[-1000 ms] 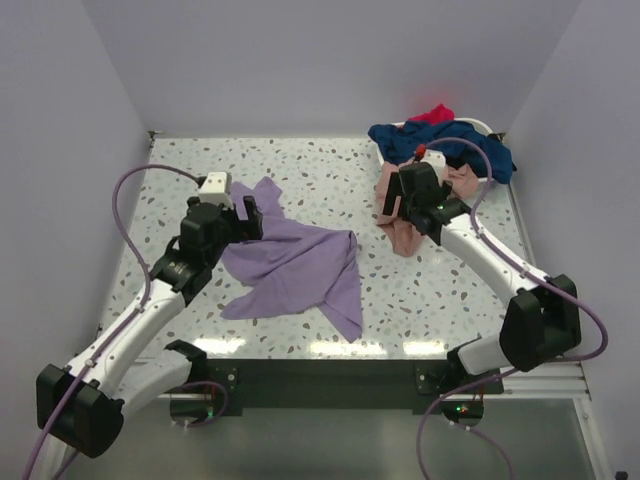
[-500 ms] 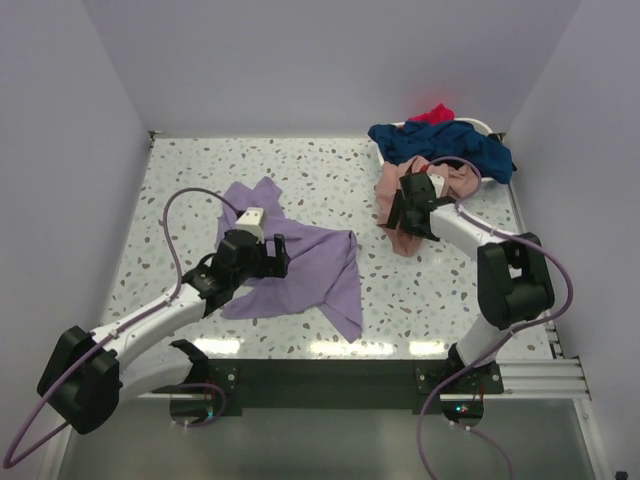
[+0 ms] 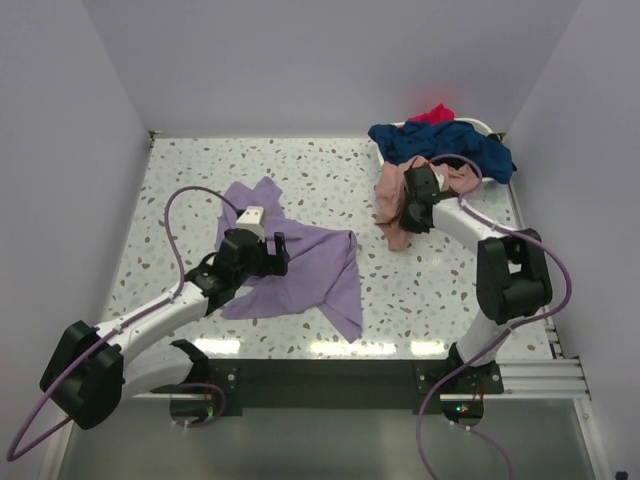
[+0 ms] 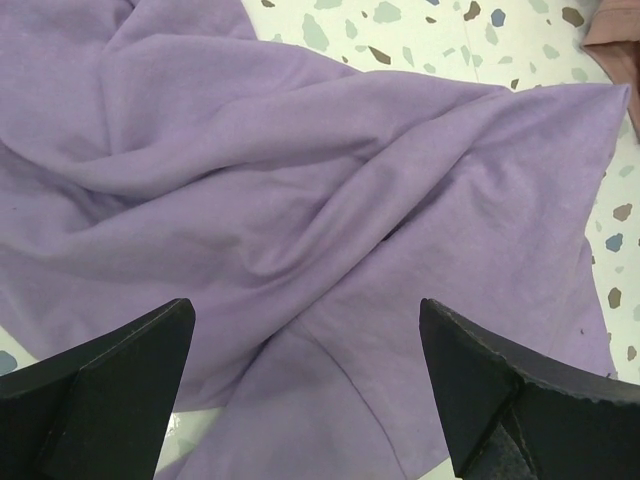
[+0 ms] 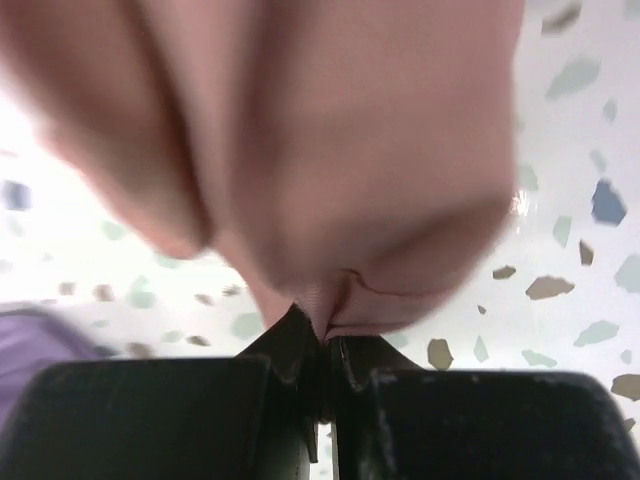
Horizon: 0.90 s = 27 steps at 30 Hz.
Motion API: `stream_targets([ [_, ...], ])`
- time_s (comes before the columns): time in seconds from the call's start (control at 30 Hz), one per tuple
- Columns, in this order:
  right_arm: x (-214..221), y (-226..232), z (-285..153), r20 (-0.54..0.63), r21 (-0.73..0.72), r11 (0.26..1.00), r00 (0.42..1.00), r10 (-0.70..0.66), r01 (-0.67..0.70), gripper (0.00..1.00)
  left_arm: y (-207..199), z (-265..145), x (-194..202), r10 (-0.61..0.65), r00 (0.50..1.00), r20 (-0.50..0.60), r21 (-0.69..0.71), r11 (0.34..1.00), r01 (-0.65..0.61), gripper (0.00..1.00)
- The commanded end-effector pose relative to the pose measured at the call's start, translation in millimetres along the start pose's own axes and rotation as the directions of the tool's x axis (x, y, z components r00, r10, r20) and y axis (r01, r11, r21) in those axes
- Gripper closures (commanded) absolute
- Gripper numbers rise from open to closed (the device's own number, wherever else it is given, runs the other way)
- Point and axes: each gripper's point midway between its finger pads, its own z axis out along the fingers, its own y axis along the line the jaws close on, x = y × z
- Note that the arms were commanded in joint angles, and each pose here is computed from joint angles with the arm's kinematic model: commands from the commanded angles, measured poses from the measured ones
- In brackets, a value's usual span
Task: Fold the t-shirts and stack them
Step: Move the tshirt to the center of the board, then flatten the tshirt out
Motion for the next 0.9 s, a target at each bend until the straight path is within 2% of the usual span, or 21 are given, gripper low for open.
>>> stream_targets([
  [0.0, -86, 39, -73, 0.213, -0.166, 0.986, 0.977, 0.020, 0.016, 1.00, -3, -4, -22, 0.014, 0.998, 0.056, -0.010, 1.000, -0.013, 0.00],
  [0.03, -101, 39, -80, 0.242, -0.158, 0.987, 0.970, 0.015, 0.024, 1.00, -3, -4, -23, 0.012, 0.998, 0.056, -0.010, 1.000, -0.012, 0.00],
  [0.07, -139, 49, -103, 0.318, -0.175, 0.984, 0.948, 0.014, 0.044, 1.00, -4, -3, -23, 0.014, 0.998, 0.055, -0.009, 1.000, -0.013, 0.00],
  [0.13, -162, 47, -100, 0.309, -0.148, 0.988, 0.951, 0.001, 0.047, 1.00, -6, -3, -24, 0.012, 0.998, 0.055, 0.000, 1.000, -0.012, 0.00],
  [0.17, -198, 56, -124, 0.381, -0.178, 0.983, 0.924, 0.023, 0.049, 1.00, -6, -2, -24, 0.012, 0.999, 0.053, 0.002, 1.000, -0.012, 0.00],
  [0.37, -299, 22, -115, 0.477, -0.140, 0.985, 0.864, 0.159, -0.103, 0.98, -6, -2, -26, 0.039, 0.998, 0.056, 0.000, 0.999, -0.039, 0.02],
  [0.4, -306, 10, -112, 0.479, -0.118, 0.985, 0.862, 0.167, -0.126, 0.93, -5, -1, -22, 0.048, 0.998, 0.041, -0.001, 0.999, -0.048, 0.02],
  [0.43, -319, 7, -124, 0.507, -0.125, 0.984, 0.844, 0.174, -0.127, 0.65, -6, -1, -22, 0.063, 0.997, 0.036, 0.003, 0.998, -0.063, 0.02],
  [0.47, -315, 5, -118, 0.484, -0.108, 0.986, 0.860, 0.162, -0.125, 0.48, -8, 0, -19, 0.079, 0.997, 0.024, 0.008, 0.997, -0.079, 0.02],
  [0.5, -318, 4, -126, 0.499, -0.108, 0.986, 0.851, 0.164, -0.127, 0.35, -11, 0, -18, 0.093, 0.995, 0.022, 0.009, 0.996, -0.094, 0.03],
  [0.53, -306, 4, -122, 0.475, -0.101, 0.988, 0.867, 0.150, -0.115, 0.27, -15, 0, -18, 0.118, 0.993, 0.022, 0.012, 0.993, -0.118, 0.03],
  [0.57, -298, 7, -125, 0.473, -0.113, 0.989, 0.869, 0.142, -0.100, 0.26, -17, 0, -19, 0.133, 0.991, 0.033, 0.001, 0.991, -0.133, 0.04],
  [0.6, -305, 18, -174, 0.564, -0.172, 0.982, 0.810, 0.160, -0.075, 0.23, -27, 0, -13, 0.156, 0.987, 0.025, 0.017, 0.988, -0.156, 0.04],
  [0.63, -275, 15, -153, 0.524, -0.131, 0.990, 0.844, 0.116, -0.054, 0.19, -31, 0, -11, 0.168, 0.986, 0.021, 0.020, 0.986, -0.168, 0.04],
  [0.67, -271, 26, -166, 0.561, -0.152, 0.988, 0.819, 0.118, -0.038, 0.16, -39, 1, -3, 0.191, 0.982, 0.008, 0.036, 0.981, -0.191, 0.04],
  [0.7, -264, 22, -202, 0.601, -0.185, 0.982, 0.787, 0.136, -0.028, 0.13, -45, 2, 0, 0.201, 0.980, 0.003, 0.047, 0.979, -0.201, 0.04],
  [0.73, -238, 20, -185, 0.559, -0.175, 0.984, 0.820, 0.120, -0.025, 0.13, -51, 1, 5, 0.213, 0.977, -0.006, 0.063, 0.975, -0.212, 0.04],
  [0.8, -219, 22, -212, 0.574, -0.217, 0.976, 0.807, 0.136, -0.010, 0.13, -72, -2, 18, 0.248, 0.969, -0.018, 0.117, 0.963, -0.244, 0.04],
  [0.87, -186, 19, -200, 0.536, -0.214, 0.977, 0.836, 0.120, -0.003, 0.13, -86, -5, 27, 0.262, 0.965, -0.024, 0.151, 0.955, -0.256, 0.04],
])
